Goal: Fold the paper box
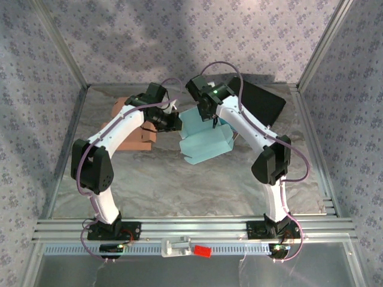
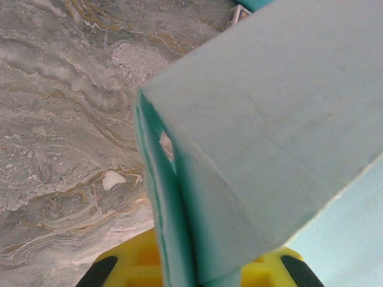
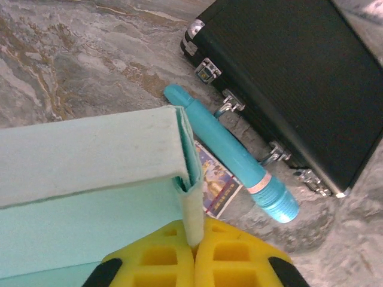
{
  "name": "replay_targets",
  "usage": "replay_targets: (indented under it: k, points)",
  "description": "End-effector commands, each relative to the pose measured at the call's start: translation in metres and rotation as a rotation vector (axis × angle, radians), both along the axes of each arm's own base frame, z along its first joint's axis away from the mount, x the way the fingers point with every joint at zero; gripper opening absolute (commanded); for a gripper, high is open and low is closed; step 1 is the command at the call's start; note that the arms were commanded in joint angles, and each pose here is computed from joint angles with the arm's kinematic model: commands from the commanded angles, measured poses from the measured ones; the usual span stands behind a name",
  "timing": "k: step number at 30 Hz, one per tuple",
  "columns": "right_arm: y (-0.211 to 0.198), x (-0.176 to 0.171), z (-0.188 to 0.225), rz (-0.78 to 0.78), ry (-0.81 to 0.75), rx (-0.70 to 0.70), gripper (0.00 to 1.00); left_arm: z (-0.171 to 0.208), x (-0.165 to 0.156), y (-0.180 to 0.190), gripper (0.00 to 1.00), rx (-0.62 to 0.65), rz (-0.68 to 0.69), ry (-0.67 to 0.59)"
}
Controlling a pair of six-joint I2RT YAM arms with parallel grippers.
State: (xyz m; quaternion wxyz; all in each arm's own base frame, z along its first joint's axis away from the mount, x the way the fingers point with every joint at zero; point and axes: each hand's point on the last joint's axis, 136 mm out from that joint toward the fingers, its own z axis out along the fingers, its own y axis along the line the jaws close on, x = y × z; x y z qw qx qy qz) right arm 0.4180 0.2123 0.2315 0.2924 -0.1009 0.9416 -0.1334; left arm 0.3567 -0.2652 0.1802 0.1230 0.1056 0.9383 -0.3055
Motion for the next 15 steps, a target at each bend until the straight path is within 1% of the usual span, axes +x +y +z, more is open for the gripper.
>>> replay_targets:
  k: [1, 3, 5, 6, 8, 11, 12, 15]
  points:
    - [-0.0304, 0.0153, 0.0223, -0.113, -0.118, -0.122, 0.0, 0.0097, -0.0111, -0.0048, 0.0, -0.015, -0.052, 0.017]
    - [-0.0306, 0.0121, 0.0221, -0.118, -0.115, -0.14, 0.0, 0.0091, -0.0111, -0.005, 0.0, -0.014, -0.05, 0.019]
    - [-0.0285, 0.0113, 0.0224, -0.121, -0.113, -0.113, 0.0, 0.0096, -0.0107, -0.0054, 0.0, -0.017, -0.051, 0.018]
    - [-0.0274, 0.012, 0.0215, -0.117, -0.11, -0.1, 0.03, 0.0097, -0.0105, -0.0061, 0.0, -0.017, -0.052, 0.016]
    - [-0.0249, 0.0127, 0.0225, -0.11, -0.108, -0.073, 0.12, 0.0094, -0.0107, -0.0066, 0.0, -0.018, -0.053, 0.02]
    - [-0.0231, 0.016, 0.0255, -0.099, -0.107, -0.038, 0.22, 0.0094, -0.01, -0.0064, 0.0, -0.018, -0.054, 0.019]
    - [-0.0235, 0.0171, 0.0266, -0.097, -0.106, -0.03, 0.24, 0.0092, -0.0103, -0.0067, 0.0, -0.017, -0.055, 0.018]
    - [-0.0228, 0.0203, 0.0253, -0.089, -0.095, -0.02, 0.26, 0.0088, -0.0099, -0.0067, 0.0, -0.017, -0.054, 0.02]
